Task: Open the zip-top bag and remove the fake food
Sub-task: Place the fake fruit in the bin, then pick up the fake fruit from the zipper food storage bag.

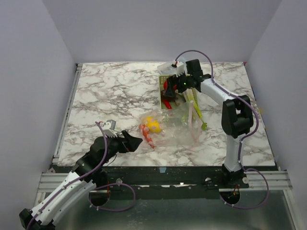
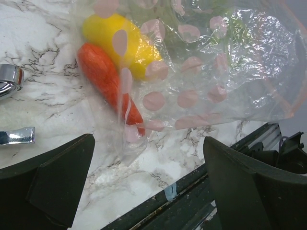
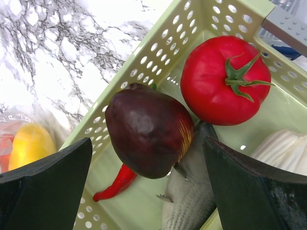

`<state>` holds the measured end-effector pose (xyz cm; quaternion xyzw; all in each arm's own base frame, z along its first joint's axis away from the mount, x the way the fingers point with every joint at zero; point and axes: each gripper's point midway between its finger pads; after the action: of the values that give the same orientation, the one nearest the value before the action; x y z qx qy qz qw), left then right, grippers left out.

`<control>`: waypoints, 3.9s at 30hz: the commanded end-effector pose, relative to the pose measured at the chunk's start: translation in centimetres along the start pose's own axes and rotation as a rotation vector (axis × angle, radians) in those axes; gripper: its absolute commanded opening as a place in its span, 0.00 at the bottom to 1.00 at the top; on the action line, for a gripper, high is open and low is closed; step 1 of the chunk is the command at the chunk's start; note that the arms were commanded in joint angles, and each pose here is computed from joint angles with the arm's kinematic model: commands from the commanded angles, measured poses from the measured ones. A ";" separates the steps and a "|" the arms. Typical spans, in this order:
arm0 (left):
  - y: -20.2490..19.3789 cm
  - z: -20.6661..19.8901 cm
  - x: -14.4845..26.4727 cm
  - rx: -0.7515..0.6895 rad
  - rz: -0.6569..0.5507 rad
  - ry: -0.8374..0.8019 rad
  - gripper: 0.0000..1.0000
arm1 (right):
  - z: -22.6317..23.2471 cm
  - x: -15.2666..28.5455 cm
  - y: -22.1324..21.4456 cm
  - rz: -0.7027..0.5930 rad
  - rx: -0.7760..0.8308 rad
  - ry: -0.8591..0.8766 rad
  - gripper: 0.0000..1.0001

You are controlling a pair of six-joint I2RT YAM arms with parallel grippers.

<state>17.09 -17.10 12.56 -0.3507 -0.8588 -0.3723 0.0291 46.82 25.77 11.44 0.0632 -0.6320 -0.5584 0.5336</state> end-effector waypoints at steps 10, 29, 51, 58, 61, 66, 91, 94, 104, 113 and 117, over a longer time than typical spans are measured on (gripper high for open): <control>0.2 -0.7 0.5 0.039 -0.034 -0.062 0.99 | 1.4 6.4 4.7 -0.109 0.158 -0.092 1.00; -0.3 -0.8 -0.1 0.055 -0.022 -0.086 0.99 | 9.4 18.9 4.1 -0.406 0.303 0.006 1.00; -0.3 0.3 -0.5 0.077 -0.050 -0.054 0.99 | 9.9 24.3 -4.9 -0.390 0.136 0.130 0.97; -0.4 0.3 -0.5 0.090 -0.056 -0.063 0.99 | 10.7 23.7 -7.3 -0.346 0.131 0.156 0.92; -0.5 0.4 -0.5 0.098 -0.056 -0.069 0.99 | 11.0 23.4 -8.4 -0.324 0.121 0.176 0.89; -0.6 0.4 -0.5 0.105 -0.056 -0.073 0.99 | 11.4 22.5 -10.4 -0.275 0.101 0.225 0.82; 0.6 -0.4 -3.0 0.224 -0.097 -0.114 0.98 | 14.0 17.2 -10.1 -0.203 0.099 0.415 0.67; 0.4 0.0 -3.6 0.233 -0.071 -0.088 0.98 | 15.0 15.7 -10.4 -0.167 0.104 0.447 0.67; 1.0 2.0 -5.6 0.220 -0.032 0.005 0.92 | 16.9 12.2 -11.3 -0.084 0.112 0.473 0.67; 3.3 1.3 -6.9 0.121 -0.036 -0.017 0.87 | 17.3 11.2 -11.1 -0.102 0.158 0.460 0.68; 5.0 1.4 -6.8 0.078 -0.050 0.023 0.98 | 17.4 11.1 -11.5 -0.102 0.155 0.462 0.68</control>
<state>24.28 -17.83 9.52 -0.3268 -0.8885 -0.3109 0.0845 22.74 24.98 12.90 0.2586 -0.5193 -0.5037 0.6401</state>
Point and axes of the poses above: each gripper's point midway between its finger pads, its own x axis back along the fingers, its own z axis along the line the jaws close on, y = z × x, and after that the axes turned 5 degrees about x, right-handed
